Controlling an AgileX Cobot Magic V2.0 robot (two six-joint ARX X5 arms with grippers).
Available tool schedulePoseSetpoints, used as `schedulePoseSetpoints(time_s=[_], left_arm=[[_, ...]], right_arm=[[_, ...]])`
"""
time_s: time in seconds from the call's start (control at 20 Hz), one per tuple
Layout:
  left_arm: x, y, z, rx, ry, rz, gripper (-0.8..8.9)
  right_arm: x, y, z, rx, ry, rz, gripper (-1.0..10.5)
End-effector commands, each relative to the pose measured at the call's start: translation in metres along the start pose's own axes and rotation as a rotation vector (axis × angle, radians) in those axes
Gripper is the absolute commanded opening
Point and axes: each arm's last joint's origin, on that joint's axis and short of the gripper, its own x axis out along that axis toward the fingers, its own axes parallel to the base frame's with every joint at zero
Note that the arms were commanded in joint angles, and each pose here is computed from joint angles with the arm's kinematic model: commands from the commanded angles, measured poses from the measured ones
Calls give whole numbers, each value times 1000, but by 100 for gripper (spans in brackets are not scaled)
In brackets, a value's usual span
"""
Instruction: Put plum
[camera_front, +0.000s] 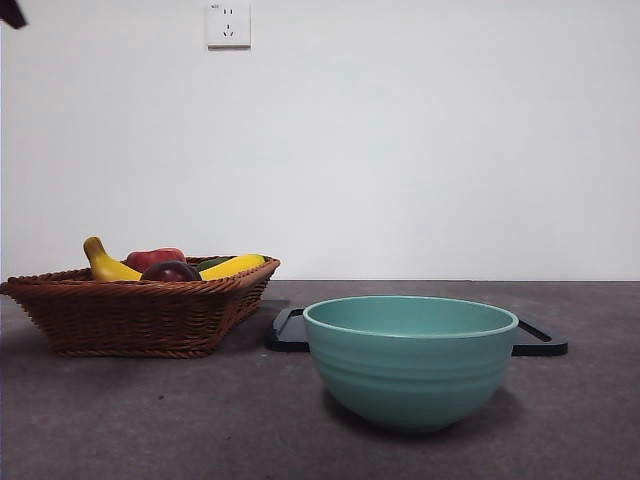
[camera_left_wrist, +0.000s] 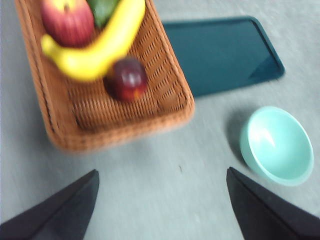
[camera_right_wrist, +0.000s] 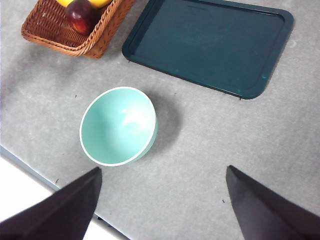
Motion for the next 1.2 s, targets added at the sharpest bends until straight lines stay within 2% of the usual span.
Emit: schedulePoseSetpoints(time_s=[0.05,0.35,0.5,0.85,1.2], left_arm=[[10,-3,21,21,-14,1,406],[74,-6,54,67,77,93,405],[109,-6,63,84,99,91,405],[182,0,61,112,152,156,405],[227,7,49,119,216,191,406]], right_arm=[[-3,2,4,-3,-16,5,398],[-3,2,4,-3,-16,5,398],[-3,2,4,-3,-16,5,398],[-3,2,4,-2,-16,5,398],[-3,2,4,0,-16,5,398]])
